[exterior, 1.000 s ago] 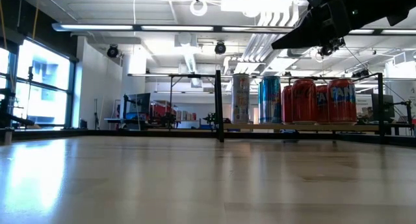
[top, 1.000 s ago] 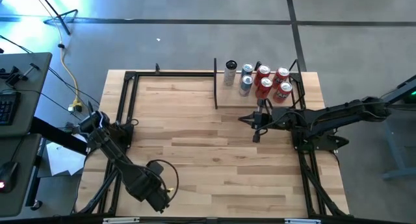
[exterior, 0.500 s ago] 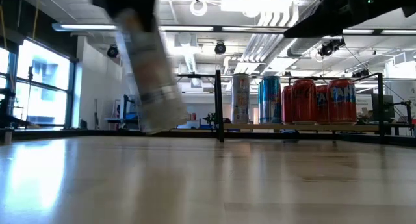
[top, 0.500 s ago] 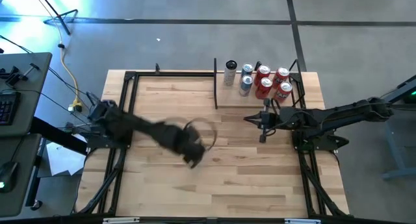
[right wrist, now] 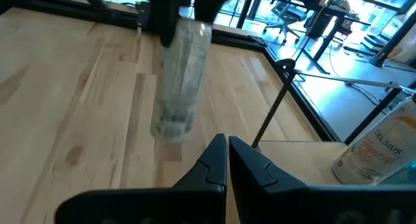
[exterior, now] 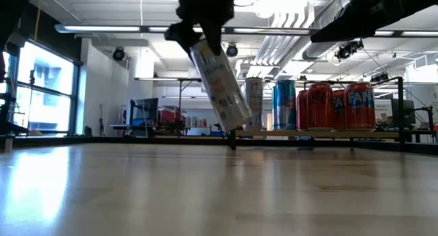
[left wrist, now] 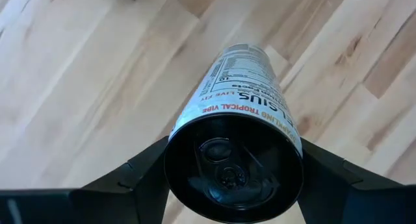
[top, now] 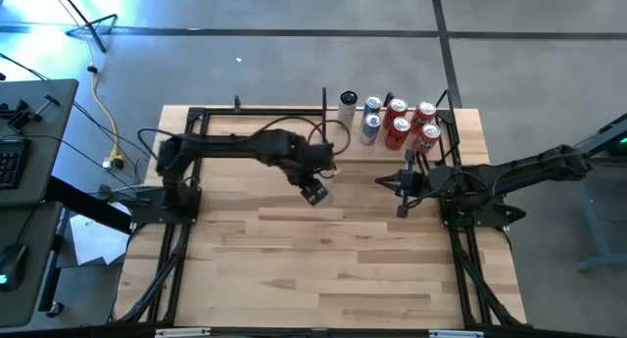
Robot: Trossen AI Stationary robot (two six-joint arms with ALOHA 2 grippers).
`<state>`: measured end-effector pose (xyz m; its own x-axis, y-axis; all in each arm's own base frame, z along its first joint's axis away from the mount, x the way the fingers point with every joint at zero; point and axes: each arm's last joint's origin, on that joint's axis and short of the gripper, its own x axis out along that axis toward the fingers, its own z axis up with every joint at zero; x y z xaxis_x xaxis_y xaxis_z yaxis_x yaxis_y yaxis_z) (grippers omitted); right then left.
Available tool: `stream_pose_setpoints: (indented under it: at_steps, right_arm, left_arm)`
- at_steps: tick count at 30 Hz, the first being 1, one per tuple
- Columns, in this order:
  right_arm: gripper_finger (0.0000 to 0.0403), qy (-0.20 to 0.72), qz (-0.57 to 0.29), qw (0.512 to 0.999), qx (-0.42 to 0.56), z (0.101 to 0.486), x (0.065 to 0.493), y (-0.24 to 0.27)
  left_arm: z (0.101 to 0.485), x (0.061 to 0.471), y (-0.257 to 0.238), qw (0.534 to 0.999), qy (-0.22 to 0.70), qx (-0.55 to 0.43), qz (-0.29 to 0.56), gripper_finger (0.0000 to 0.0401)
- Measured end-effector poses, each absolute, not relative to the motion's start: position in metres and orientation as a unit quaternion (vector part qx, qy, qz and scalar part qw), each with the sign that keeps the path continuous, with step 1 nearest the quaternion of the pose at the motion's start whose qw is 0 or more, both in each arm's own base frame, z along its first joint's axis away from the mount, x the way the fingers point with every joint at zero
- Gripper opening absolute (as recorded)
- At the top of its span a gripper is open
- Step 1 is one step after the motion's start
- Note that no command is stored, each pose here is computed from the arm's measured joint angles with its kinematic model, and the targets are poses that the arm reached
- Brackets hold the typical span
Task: Place canned beverage on shelf
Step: Put the white soda can on the shelf and align it with the other white soda can
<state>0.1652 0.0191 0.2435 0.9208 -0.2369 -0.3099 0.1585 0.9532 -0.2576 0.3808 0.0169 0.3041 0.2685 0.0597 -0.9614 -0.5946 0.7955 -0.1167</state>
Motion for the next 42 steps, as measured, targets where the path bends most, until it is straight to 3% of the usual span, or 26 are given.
stream_pose_setpoints:
  at_steps: [14, 23, 30, 42]
  right_arm:
    - [0.0, 0.17, -0.101, 0.974, -0.114, 0.244, 0.165, 0.019]
    - [0.0, 0.17, -0.101, 0.974, -0.114, 0.244, 0.165, 0.019]
    - [0.0, 0.17, -0.101, 0.974, -0.114, 0.244, 0.165, 0.019]
    - [0.0, 0.17, -0.101, 0.974, -0.114, 0.244, 0.165, 0.019]
  left_arm:
    - [0.286, 0.432, 0.049, 0.751, 0.597, -0.195, 0.203, 0.0242]
    - [0.28, 0.434, 0.054, 0.746, 0.606, -0.18, 0.208, 0.0242]
    - [0.28, 0.435, 0.054, 0.749, 0.607, -0.173, 0.203, 0.0285]
    - [0.277, 0.436, 0.053, 0.749, 0.609, -0.167, 0.199, 0.0294]
